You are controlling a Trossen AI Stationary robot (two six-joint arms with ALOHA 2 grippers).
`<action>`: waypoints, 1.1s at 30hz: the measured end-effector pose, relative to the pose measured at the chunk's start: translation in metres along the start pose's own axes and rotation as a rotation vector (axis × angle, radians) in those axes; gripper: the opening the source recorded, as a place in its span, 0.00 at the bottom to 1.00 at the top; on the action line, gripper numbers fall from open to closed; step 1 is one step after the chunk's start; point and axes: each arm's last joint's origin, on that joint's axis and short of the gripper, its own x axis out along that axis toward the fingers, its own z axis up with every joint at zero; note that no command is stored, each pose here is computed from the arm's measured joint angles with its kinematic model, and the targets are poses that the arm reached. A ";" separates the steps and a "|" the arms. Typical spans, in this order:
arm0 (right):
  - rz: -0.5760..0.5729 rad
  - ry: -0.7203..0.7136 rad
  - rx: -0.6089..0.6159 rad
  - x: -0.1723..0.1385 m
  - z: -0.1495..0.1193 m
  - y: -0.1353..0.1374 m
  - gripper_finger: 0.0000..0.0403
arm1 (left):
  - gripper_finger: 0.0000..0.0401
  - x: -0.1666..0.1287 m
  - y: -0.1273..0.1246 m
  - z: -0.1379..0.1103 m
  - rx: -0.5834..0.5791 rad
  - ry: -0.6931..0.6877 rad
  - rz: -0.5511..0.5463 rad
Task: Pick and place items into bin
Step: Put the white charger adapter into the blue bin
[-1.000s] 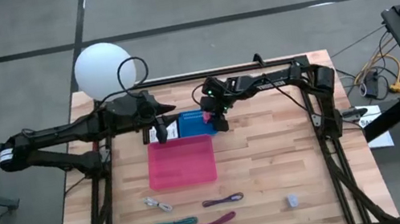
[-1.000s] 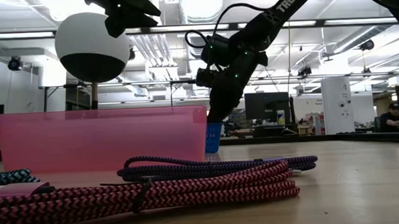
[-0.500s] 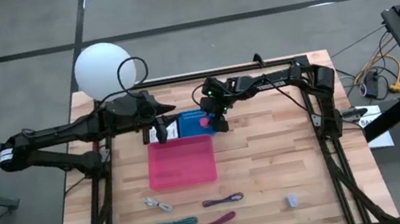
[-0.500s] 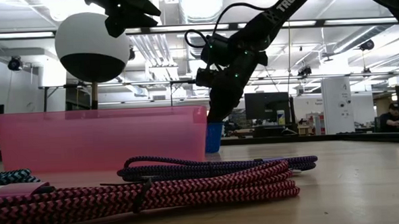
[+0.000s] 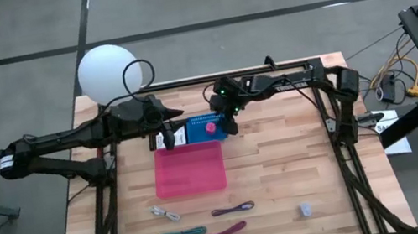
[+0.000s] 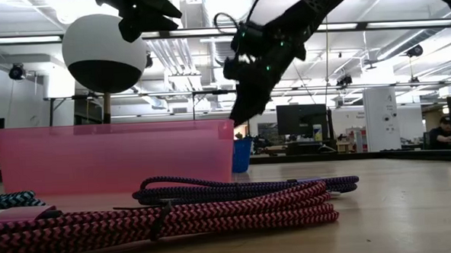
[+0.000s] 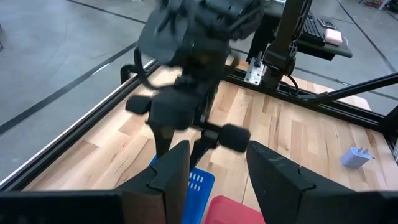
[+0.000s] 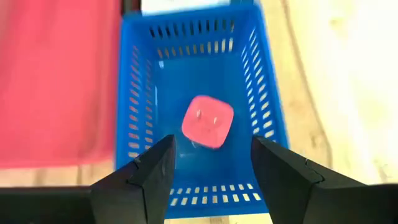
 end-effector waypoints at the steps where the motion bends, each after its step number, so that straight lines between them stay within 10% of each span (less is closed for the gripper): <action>1: -0.002 -0.015 0.012 -0.005 0.002 0.001 0.49 | 0.36 0.000 0.000 0.000 0.000 0.000 0.000; 21: 0.089 -0.089 0.377 -0.111 0.017 0.071 0.47 | 0.36 0.000 0.000 0.000 -0.056 -0.001 0.000; 33: 0.058 0.098 0.659 -0.138 -0.009 0.145 0.43 | 0.36 0.000 0.000 0.001 -0.053 -0.008 -0.006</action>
